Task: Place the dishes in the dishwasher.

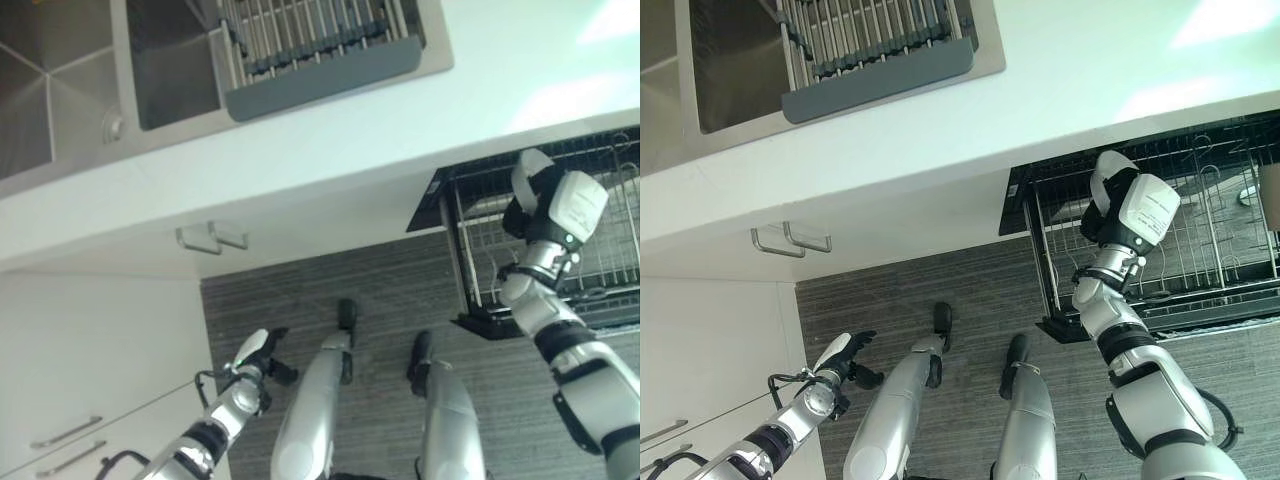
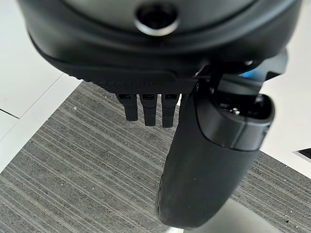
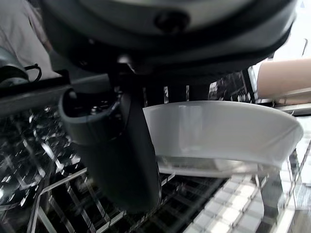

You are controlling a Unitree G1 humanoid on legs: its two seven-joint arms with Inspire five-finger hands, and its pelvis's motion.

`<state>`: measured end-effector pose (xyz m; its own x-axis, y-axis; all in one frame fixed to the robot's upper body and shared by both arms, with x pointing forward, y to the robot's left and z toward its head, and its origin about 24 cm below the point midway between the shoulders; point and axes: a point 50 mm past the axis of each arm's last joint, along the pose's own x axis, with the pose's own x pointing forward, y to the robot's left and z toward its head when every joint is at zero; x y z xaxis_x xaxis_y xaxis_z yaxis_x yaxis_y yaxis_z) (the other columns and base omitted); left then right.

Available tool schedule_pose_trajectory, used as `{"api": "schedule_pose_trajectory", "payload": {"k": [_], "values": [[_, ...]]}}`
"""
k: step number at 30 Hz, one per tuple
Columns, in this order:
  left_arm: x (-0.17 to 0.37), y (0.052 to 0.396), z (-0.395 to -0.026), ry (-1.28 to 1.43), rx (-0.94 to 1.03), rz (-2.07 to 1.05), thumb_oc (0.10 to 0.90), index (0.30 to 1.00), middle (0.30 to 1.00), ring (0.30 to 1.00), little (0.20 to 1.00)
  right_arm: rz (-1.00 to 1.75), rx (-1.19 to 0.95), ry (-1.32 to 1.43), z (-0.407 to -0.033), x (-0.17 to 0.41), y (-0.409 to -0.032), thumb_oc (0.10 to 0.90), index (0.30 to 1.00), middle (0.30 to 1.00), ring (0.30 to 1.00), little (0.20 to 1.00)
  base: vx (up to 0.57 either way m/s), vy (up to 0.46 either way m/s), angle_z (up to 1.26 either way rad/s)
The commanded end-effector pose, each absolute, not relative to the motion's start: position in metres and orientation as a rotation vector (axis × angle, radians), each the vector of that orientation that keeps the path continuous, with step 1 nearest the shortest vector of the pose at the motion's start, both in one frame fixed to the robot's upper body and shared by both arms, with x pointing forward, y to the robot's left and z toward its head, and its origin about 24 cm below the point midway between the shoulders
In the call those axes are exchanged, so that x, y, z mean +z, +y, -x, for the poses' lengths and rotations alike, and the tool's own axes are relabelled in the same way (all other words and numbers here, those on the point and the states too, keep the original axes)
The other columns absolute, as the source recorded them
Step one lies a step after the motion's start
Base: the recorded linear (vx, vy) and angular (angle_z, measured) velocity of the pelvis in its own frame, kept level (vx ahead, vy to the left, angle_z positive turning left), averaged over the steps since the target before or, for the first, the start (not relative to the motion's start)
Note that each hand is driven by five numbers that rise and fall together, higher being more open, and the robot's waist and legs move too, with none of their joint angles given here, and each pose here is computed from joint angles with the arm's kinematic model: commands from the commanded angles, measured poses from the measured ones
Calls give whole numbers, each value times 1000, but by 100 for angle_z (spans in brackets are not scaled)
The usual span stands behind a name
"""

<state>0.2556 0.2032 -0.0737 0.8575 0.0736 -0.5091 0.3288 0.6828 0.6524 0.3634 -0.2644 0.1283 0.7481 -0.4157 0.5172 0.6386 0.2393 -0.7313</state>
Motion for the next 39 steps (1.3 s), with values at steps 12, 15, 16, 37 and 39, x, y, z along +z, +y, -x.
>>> {"api": "schedule_pose_trajectory", "payload": {"k": [12,15,16,37,39], "values": [[-44,219,-279,497,-84,-822,800,900,900,900,900,1235,-123,358,-374,79,-265,800,900,900,900,900,-15,-101,8],[-41,219,-282,490,-86,-836,800,900,900,900,900,1220,-158,394,-374,79,-269,800,900,900,900,900,6,-54,5],[-41,219,-282,489,-87,-838,800,900,900,900,900,1219,-170,401,-373,79,-270,800,900,900,900,900,5,-34,4],[-121,221,-185,856,40,-611,800,900,900,900,900,373,-591,-400,-288,121,-229,800,900,900,900,900,114,80,-12],[-129,218,-171,901,42,-587,800,900,900,900,900,396,-550,-413,-279,117,-227,800,900,900,900,900,125,102,-20]]}}
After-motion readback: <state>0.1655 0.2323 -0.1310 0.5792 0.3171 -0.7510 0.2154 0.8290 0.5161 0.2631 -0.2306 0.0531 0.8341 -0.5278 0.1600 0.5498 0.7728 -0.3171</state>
